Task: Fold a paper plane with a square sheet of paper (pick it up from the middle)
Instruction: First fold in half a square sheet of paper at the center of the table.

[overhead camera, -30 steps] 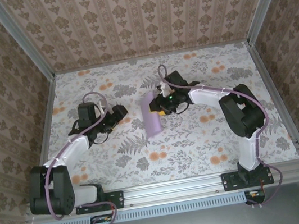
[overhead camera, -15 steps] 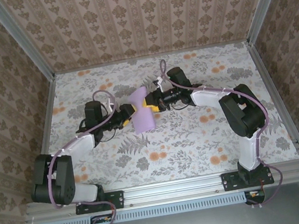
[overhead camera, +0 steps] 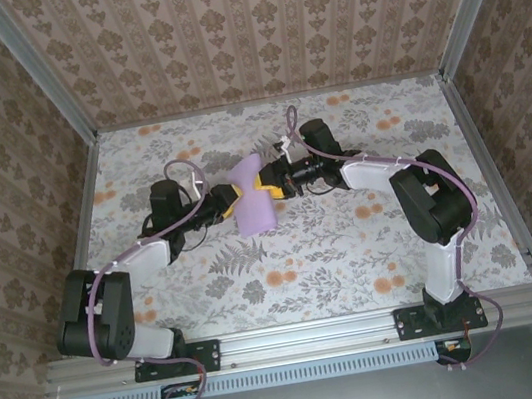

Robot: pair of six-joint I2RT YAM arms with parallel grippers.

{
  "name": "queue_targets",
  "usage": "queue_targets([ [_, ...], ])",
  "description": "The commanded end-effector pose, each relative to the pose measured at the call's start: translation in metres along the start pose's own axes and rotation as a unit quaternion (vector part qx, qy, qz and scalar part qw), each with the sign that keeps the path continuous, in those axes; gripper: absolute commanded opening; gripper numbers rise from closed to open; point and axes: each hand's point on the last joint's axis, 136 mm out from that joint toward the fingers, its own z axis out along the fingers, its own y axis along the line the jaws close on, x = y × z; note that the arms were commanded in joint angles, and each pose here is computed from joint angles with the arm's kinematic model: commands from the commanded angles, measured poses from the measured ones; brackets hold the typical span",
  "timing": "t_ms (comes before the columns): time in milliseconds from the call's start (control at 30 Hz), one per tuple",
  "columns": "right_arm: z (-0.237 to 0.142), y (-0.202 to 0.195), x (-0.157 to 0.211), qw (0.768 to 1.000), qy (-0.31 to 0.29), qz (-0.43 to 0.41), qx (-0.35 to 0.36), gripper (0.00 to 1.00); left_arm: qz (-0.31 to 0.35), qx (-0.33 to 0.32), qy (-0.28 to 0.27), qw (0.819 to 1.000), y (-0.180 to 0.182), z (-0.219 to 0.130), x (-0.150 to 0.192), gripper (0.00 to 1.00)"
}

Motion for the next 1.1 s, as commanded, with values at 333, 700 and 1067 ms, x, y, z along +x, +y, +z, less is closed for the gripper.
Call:
queue_targets([
  [333,0.002,-0.024,0.003,1.000,0.010,0.021,0.013,0.44,0.028,0.044,-0.037,0.998,-0.017,-0.011,-0.003,0.32],
  [700,0.002,-0.057,0.015,0.995,0.020,0.038,0.090,0.58,0.029,-0.025,0.001,0.999,0.004,0.003,0.009,0.00],
  [1067,-0.022,-0.101,0.028,0.973,0.008,0.032,0.229,0.89,0.023,-0.042,0.054,0.997,0.013,0.044,0.033,0.00],
])
